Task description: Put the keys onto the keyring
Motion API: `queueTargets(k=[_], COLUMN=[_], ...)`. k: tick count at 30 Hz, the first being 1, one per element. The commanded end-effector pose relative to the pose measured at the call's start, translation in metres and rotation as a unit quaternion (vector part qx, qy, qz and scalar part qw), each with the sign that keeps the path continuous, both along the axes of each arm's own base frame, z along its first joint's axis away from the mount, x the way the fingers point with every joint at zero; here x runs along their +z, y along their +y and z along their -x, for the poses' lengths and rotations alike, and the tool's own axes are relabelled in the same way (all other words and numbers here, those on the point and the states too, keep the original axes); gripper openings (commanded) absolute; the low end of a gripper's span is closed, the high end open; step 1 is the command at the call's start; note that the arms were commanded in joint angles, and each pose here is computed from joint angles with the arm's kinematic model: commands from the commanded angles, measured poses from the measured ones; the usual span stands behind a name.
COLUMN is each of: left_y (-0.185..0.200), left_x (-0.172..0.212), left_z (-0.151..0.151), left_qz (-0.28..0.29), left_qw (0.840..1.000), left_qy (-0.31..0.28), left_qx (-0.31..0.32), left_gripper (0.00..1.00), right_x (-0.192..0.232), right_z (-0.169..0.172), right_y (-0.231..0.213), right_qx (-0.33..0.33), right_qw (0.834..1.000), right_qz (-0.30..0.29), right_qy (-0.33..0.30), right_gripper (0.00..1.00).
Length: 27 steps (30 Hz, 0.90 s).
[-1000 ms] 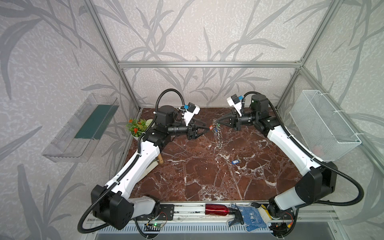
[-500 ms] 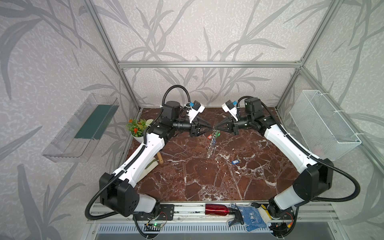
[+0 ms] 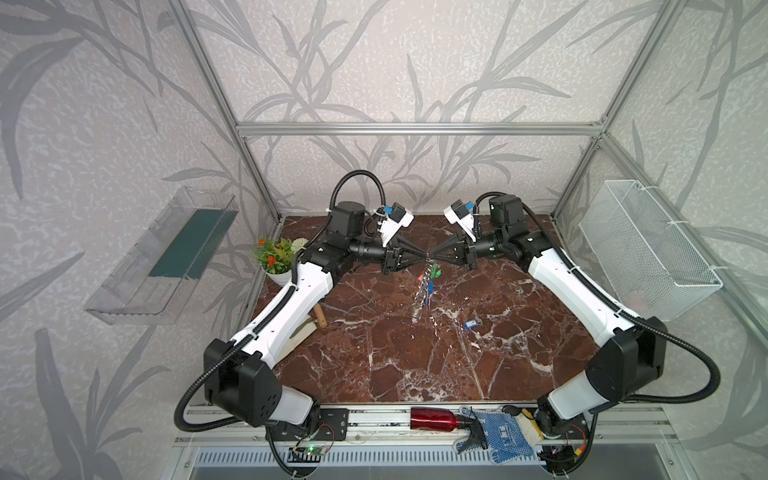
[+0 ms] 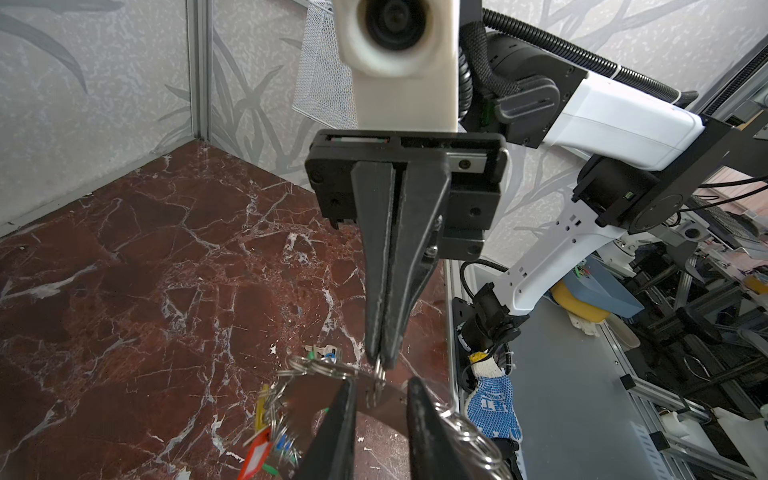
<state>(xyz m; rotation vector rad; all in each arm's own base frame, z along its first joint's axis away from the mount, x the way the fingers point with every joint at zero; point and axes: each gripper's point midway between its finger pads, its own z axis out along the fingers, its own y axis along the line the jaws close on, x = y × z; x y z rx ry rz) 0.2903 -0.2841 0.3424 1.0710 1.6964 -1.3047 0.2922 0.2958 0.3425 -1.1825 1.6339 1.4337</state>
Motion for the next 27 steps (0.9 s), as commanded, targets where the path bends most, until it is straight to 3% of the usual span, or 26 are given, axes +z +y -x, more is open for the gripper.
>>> queueTargets(k=[1,27], left_y=[-0.0039,-0.0128], left_x=[0.0100,0.0051], left_z=[0.0067,0.0053], left_qz=[0.004,0.004], left_qw=[1.000,1.000], left_qy=[-0.018,-0.013], left_qx=[-0.023,-0.019], left_gripper=[0.24,0.00], right_x=[0.0230,0.0161], right_z=[0.0069,0.0074], right_y=[0.0011,0.0043], right_qx=[0.018,0.021], right_qw=[0.999,0.999], right_qz=[-0.025,-0.020], right_qy=[-0.031,-0.022], right_gripper=[0.00,0.00])
